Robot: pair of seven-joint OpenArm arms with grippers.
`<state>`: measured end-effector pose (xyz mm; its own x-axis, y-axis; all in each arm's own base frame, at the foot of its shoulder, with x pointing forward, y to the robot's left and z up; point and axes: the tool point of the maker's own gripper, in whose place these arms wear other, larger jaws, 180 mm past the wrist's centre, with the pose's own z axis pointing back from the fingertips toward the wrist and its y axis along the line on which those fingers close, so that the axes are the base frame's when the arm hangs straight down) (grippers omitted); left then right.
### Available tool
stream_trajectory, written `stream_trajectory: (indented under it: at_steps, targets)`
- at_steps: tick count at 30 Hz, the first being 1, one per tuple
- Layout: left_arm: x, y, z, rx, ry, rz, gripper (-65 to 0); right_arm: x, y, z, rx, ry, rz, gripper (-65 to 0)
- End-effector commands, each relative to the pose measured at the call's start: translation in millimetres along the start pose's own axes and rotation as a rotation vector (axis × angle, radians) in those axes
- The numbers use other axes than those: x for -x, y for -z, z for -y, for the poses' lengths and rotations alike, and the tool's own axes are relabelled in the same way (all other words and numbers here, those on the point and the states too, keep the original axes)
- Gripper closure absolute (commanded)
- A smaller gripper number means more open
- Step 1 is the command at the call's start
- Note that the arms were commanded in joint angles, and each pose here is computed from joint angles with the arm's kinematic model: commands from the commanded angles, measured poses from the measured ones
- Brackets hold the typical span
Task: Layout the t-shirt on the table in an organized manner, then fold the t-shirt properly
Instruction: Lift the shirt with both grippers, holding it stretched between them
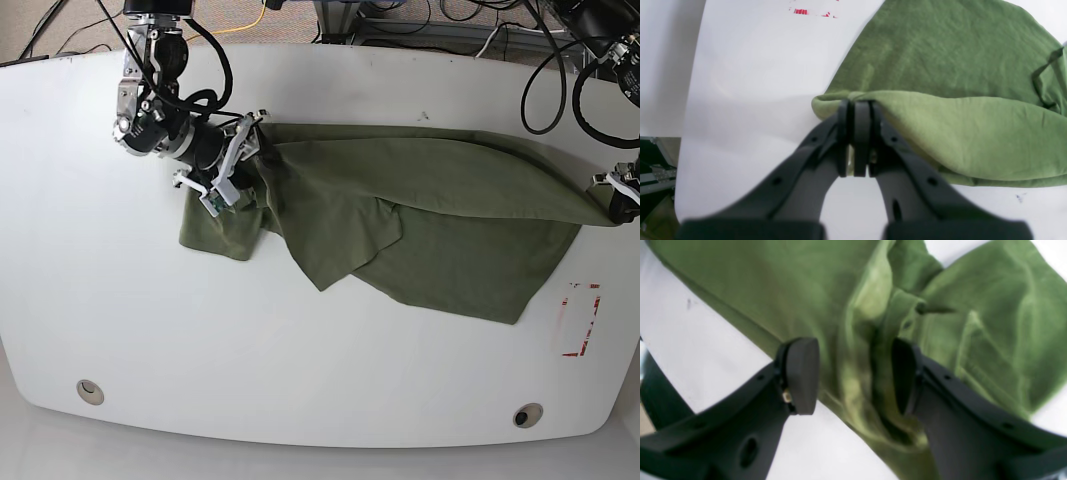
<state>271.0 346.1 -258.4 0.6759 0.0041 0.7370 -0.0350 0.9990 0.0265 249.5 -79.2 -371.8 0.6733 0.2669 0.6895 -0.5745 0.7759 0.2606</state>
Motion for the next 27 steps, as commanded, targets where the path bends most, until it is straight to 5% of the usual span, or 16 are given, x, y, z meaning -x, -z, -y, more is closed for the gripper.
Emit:
stream_trajectory:
  at_steps: [1,8,14,27]
  targets:
    - [-16.4,-6.3,-3.6,-0.011,0.022,0.054,0.0,-14.5,2.1,1.7,-0.010,0.002,0.049,-33.5]
    - [-16.4,-6.3,-3.6,-0.011,0.022,0.054,0.0,-14.5,10.9,1.7,-0.027,0.033,0.049,-30.0]
    - [-16.5,-6.5,-4.0,-0.013,0.021,0.054,0.0,-16.7,11.8,1.2,-0.029,0.034,0.054,-1.3]
    - [-27.6,-8.6,-2.9,-0.014,0.029,0.085,0.0,-54.5,-13.0,-8.0,0.009,-0.075,0.153,0.0]
